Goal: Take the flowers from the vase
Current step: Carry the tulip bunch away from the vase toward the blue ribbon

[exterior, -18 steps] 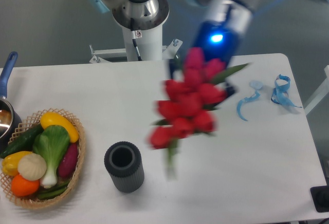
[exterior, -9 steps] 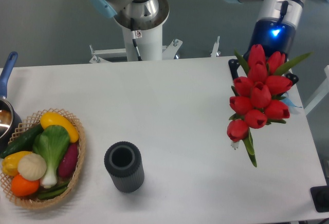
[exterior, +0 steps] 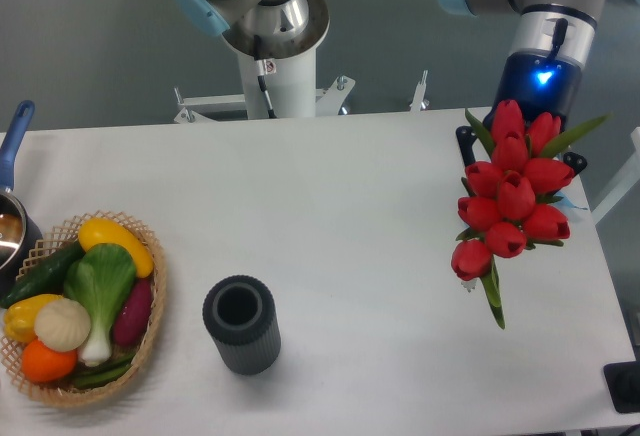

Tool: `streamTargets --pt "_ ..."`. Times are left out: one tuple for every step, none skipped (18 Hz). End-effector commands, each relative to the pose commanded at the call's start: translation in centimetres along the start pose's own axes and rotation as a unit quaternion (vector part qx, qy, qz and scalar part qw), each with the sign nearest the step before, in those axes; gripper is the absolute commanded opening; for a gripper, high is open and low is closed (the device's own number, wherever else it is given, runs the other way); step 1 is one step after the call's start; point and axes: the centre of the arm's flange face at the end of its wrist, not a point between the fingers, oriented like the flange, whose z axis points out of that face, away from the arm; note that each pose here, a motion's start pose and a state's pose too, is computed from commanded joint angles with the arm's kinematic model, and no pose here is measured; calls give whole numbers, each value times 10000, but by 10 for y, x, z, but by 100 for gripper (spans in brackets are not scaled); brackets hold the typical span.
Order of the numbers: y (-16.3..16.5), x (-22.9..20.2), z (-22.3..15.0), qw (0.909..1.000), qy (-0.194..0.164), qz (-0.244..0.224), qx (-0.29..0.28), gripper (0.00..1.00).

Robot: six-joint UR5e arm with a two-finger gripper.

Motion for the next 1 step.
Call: streamTargets --pt "0 -1 -1 10000 -2 -4 6 26"
